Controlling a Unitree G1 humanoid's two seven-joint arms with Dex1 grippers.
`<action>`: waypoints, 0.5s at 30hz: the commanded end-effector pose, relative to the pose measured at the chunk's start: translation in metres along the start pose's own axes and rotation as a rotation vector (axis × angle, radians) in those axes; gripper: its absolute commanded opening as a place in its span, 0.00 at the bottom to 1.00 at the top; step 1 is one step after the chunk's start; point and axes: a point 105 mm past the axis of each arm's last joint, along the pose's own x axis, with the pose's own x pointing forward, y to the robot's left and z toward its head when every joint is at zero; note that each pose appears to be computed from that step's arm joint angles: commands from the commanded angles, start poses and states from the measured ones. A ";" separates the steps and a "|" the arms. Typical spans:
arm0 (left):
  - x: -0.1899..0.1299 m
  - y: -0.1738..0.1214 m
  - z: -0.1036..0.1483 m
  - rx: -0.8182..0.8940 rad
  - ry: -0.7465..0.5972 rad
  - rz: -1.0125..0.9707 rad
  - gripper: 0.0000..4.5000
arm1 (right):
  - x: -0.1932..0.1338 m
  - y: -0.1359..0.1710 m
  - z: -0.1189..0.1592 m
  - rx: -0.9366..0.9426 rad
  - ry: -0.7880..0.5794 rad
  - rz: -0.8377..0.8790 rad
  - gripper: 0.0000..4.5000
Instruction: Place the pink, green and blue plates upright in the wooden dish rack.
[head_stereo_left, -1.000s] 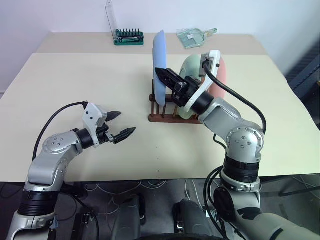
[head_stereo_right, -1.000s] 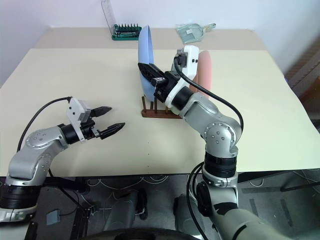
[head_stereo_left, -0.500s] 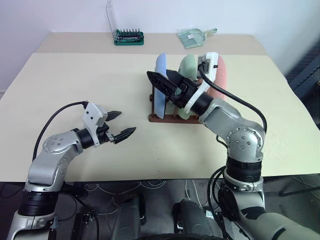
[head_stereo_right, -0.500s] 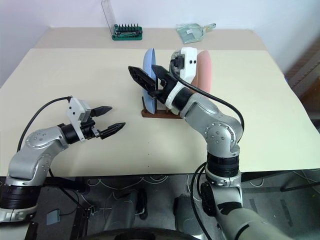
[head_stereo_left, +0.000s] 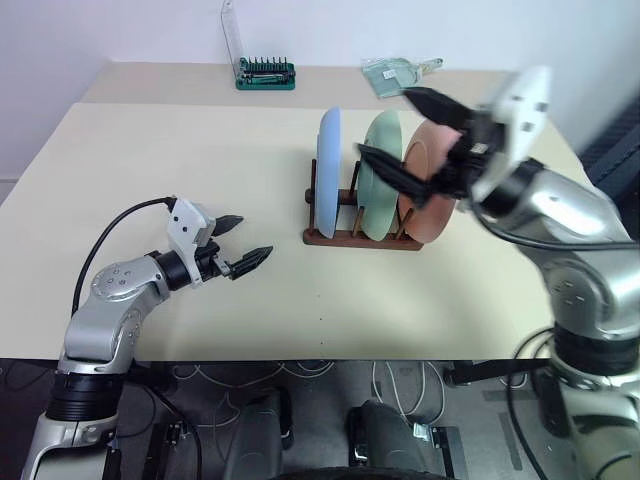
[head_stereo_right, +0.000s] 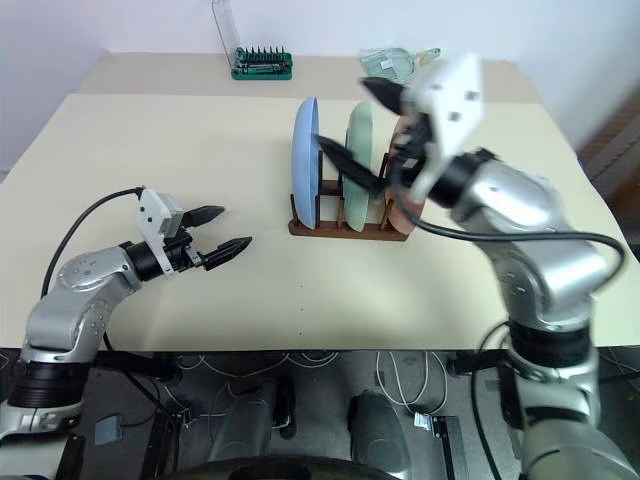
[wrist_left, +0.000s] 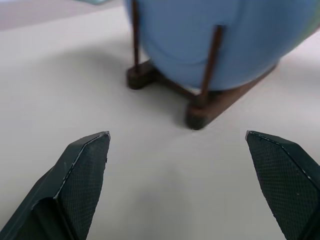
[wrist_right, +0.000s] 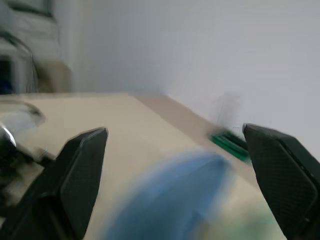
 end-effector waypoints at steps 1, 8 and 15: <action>0.000 0.004 0.010 0.040 -0.039 0.012 1.00 | -0.033 -0.018 0.017 -0.076 -0.031 -0.061 0.98; 0.001 0.023 -0.015 0.027 0.026 0.046 1.00 | -0.121 -0.028 -0.064 0.037 0.309 -0.203 0.98; 0.000 0.030 -0.024 0.052 0.040 0.087 1.00 | -0.137 -0.033 -0.124 0.078 0.378 -0.327 0.98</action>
